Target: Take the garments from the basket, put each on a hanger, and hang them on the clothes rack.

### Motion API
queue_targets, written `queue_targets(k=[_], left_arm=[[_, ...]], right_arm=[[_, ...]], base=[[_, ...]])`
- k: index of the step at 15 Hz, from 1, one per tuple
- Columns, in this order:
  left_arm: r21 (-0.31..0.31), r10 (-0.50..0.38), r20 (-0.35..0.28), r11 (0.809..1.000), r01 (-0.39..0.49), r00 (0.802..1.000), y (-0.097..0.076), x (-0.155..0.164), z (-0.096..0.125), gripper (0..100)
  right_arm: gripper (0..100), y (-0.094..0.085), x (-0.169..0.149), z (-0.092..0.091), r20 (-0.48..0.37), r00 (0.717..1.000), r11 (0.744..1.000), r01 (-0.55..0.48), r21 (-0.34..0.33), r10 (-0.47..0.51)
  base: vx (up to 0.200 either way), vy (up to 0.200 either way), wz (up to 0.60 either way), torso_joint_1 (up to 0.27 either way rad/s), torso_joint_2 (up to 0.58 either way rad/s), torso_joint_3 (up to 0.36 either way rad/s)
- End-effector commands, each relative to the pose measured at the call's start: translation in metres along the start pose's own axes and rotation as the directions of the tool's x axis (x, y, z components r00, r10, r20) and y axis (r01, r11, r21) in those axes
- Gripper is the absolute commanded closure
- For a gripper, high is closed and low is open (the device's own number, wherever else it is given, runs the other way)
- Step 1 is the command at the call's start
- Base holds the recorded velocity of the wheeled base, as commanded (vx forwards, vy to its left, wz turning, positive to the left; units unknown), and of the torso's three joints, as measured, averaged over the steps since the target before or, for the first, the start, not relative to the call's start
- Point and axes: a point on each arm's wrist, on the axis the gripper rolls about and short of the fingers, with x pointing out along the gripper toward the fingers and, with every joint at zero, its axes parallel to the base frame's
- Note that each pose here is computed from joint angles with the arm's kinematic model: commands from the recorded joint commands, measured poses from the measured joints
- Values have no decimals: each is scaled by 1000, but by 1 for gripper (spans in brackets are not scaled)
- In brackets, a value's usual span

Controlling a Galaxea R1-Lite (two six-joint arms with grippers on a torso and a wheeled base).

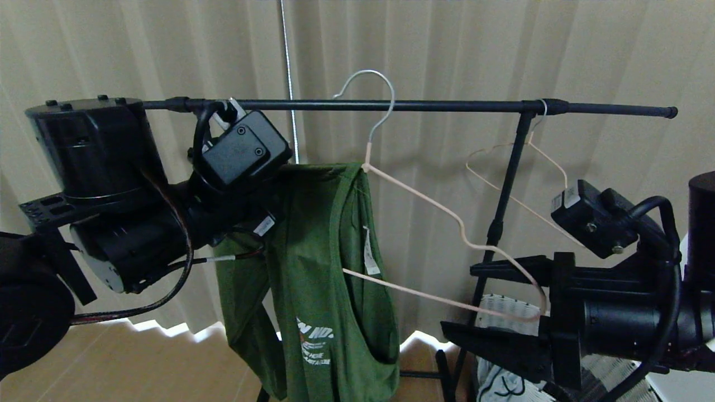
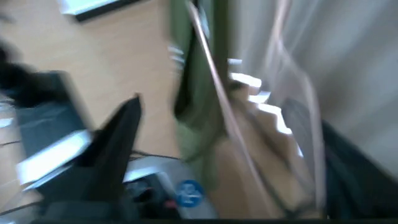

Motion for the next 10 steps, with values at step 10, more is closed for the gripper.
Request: queue_targets(k=[10], left_arm=[[-69,224,-260,966,-249,939,3,3,-16,100]], right_arm=[[0,-38,8,-5,143,962,972,232,26,-233]], base=[[0,0,0,0,0,0]])
